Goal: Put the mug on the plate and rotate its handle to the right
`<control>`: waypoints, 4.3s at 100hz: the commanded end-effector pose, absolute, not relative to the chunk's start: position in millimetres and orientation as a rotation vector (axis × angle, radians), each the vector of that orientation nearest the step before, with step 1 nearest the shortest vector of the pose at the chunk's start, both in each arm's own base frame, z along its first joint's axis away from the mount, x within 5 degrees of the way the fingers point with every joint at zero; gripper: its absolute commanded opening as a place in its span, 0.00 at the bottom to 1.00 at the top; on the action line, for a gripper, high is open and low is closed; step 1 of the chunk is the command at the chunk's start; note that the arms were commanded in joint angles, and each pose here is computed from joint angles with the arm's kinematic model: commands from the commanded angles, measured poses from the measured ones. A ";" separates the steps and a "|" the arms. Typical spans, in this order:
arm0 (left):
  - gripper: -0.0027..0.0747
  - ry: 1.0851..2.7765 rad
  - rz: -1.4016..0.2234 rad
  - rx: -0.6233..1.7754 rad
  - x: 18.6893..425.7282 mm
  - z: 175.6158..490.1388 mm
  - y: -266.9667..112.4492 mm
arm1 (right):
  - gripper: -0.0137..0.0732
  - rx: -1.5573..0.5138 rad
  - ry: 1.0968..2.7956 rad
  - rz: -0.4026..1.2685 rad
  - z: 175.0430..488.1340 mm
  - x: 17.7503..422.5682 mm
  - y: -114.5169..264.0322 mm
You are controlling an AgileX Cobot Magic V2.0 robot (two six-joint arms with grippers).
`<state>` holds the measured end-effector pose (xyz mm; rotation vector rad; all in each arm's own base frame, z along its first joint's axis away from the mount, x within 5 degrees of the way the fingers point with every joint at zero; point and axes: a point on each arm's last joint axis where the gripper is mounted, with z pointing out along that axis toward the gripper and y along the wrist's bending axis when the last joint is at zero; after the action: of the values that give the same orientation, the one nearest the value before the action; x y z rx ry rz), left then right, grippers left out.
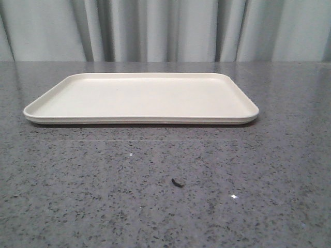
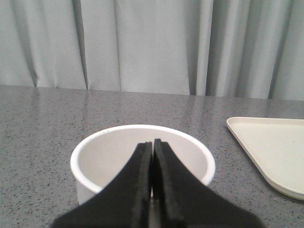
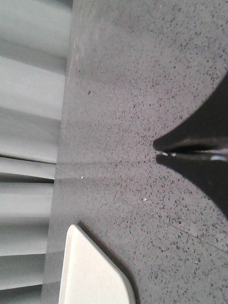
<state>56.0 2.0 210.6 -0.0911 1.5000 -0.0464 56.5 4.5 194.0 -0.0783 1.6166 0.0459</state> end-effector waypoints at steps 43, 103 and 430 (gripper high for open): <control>0.01 1.399 -0.071 -0.080 52.5 217.1 0.3 | 0.09 -0.076 1.517 0.050 202.5 54.9 4.5; 0.01 1.399 -0.071 -0.080 52.5 217.1 0.3 | 0.09 -0.078 1.517 0.051 202.5 54.9 4.6; 0.55 2.237 0.162 -0.024 122.1 466.9 5.1 | 0.67 -0.069 1.369 0.088 480.0 79.3 8.4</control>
<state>117.5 5.7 460.5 -0.0459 2.2453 0.1463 70.7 7.6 460.2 -0.0590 1.3918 0.0982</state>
